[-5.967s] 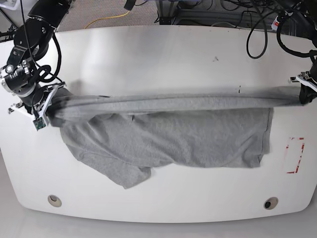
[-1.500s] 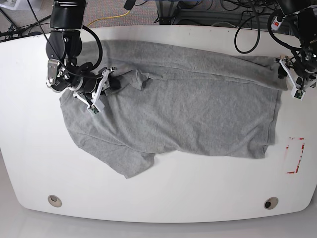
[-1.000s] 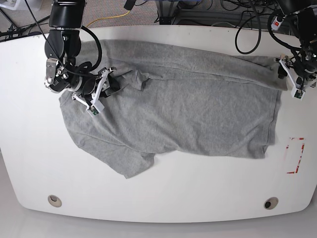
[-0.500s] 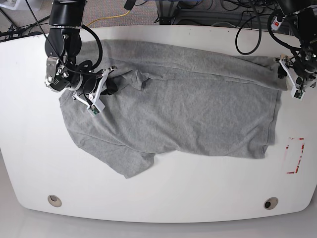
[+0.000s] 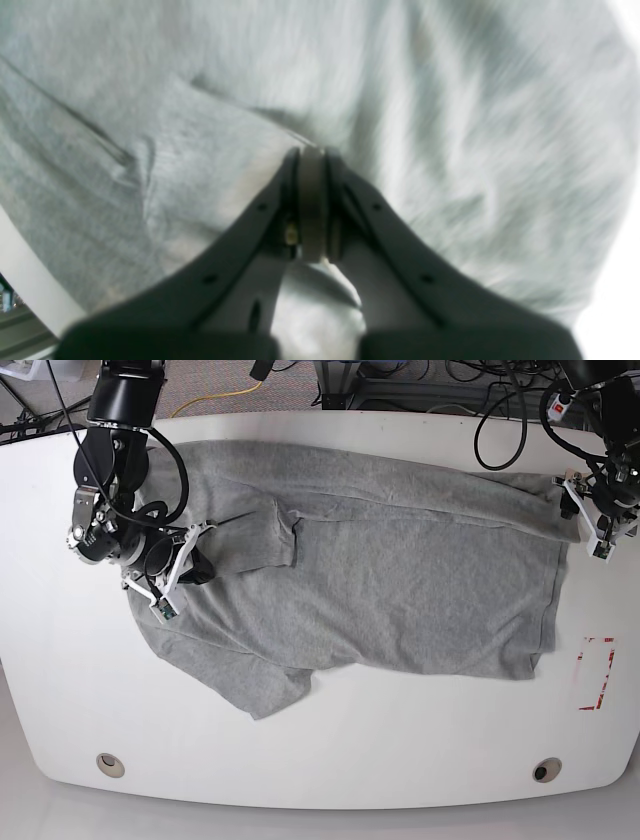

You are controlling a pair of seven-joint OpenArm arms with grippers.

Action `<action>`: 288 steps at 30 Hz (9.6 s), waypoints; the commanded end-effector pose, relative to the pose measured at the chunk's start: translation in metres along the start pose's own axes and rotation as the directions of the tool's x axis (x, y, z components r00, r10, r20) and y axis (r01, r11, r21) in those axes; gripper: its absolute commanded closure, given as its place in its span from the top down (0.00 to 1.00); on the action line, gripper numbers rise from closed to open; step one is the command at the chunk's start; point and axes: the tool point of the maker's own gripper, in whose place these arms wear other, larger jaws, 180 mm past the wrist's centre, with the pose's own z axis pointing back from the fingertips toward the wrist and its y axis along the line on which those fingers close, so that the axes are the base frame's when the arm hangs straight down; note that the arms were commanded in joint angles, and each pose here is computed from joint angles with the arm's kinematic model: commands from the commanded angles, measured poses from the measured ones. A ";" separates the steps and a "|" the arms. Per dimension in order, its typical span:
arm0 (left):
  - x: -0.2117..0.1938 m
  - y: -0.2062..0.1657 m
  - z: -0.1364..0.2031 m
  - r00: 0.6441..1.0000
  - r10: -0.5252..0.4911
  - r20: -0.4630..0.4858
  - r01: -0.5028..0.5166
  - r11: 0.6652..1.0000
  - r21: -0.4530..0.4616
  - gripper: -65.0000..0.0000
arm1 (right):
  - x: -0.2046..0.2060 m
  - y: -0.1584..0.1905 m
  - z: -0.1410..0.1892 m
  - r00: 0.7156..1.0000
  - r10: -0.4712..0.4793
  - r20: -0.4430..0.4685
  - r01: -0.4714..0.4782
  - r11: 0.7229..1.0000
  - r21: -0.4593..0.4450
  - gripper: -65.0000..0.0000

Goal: Fold the T-shirt properly
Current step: 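Pull the pinched fabric with the right gripper toward the shirt's edge, then carry the pinched shirt corner with the right gripper to the shoulder corner, then hold the shoulder corners with both grippers and pull the shirt taut, then release the shoulders and move both grippers to the hem corners, then grasp the hem corners with the right and left grippers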

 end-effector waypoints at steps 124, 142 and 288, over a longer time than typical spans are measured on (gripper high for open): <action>-0.085 -0.035 0.024 0.988 -0.017 -0.153 0.010 0.999 -0.047 0.00 | -0.188 -0.030 0.105 0.897 -0.287 -0.337 0.214 0.947 -0.238 0.00; -0.113 -0.021 0.044 0.978 0.005 -0.208 -0.004 1.000 0.005 0.32 | -0.194 -0.030 0.110 0.887 -0.255 -0.384 0.176 0.957 -0.229 0.44; 0.182 0.035 -0.097 0.878 0.371 0.303 -0.365 0.928 -0.079 0.00 | 0.049 -0.100 -0.085 0.969 -0.207 0.133 0.202 0.978 0.047 0.00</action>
